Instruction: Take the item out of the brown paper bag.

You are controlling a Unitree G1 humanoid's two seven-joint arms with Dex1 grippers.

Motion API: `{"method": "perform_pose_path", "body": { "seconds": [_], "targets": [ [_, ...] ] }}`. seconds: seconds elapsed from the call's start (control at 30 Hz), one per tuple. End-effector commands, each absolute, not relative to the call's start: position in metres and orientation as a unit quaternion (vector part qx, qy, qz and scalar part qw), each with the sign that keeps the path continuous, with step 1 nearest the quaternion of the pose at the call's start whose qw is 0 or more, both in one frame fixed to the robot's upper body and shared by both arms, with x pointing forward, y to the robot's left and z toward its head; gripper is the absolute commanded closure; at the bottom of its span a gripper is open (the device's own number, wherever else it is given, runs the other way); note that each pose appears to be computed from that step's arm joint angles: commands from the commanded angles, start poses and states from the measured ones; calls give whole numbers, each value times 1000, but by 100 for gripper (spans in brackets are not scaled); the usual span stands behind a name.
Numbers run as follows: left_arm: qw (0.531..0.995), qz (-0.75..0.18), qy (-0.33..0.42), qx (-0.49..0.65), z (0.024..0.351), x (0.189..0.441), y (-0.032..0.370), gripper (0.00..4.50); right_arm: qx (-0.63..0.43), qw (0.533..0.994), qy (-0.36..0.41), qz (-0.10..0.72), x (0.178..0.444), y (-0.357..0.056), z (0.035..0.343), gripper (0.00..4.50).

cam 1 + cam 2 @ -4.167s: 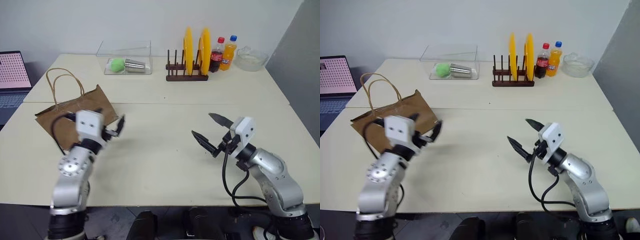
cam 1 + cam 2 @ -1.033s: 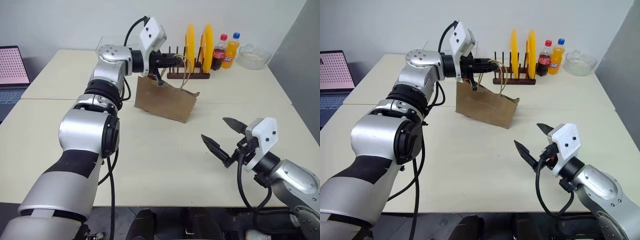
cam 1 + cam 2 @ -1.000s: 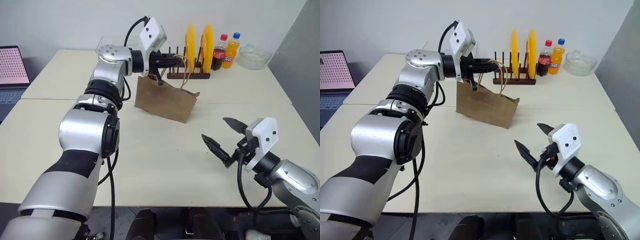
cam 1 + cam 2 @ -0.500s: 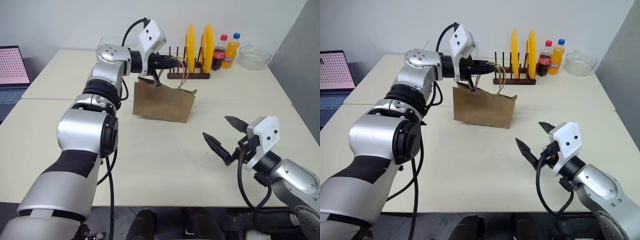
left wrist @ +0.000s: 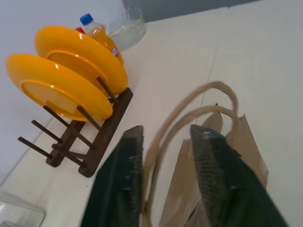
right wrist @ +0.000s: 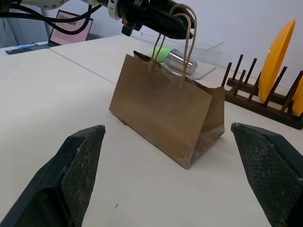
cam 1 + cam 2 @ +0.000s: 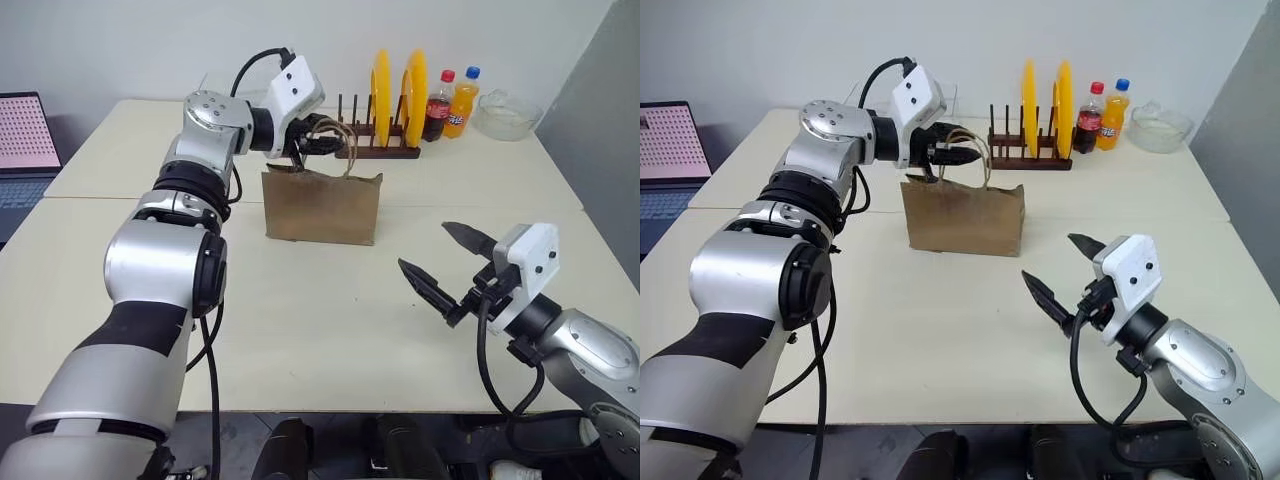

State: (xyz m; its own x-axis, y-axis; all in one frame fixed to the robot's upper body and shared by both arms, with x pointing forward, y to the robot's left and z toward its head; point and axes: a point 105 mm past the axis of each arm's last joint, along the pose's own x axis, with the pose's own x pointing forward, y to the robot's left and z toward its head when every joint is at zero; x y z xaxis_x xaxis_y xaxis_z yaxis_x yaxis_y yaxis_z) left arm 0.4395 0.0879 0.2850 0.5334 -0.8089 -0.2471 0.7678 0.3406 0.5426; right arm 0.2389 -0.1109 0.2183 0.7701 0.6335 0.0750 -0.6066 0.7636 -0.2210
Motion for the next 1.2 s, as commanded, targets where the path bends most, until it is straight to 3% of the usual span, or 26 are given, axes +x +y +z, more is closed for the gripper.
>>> {"method": "perform_pose_path", "body": {
  "seconds": [0.03,0.13,0.3,0.57,0.7,0.87,1.0,1.2],
  "targets": [
    [816,-457,-45,351,291,441,101,164,-103,926,-100,350,232,-104,230,0],
    [820,-452,-45,348,289,440,114,66,-105,924,-101,352,233,-104,231,0],
    [835,-455,-47,306,287,433,148,66,-110,920,-95,364,242,-105,233,0],
    [854,-452,-75,246,272,406,194,66,-166,909,-103,367,295,-101,250,0],
    [877,-424,-85,209,255,366,202,62,-202,904,-106,361,334,-99,257,97],
    [904,-395,-108,125,240,311,176,62,-241,893,-114,362,382,-91,272,286],
    [917,-378,-102,81,229,286,158,62,-289,879,-115,363,413,-84,277,432],
    [920,-379,-54,82,200,263,147,62,-369,855,-93,353,452,-67,275,445]
  ]
}}
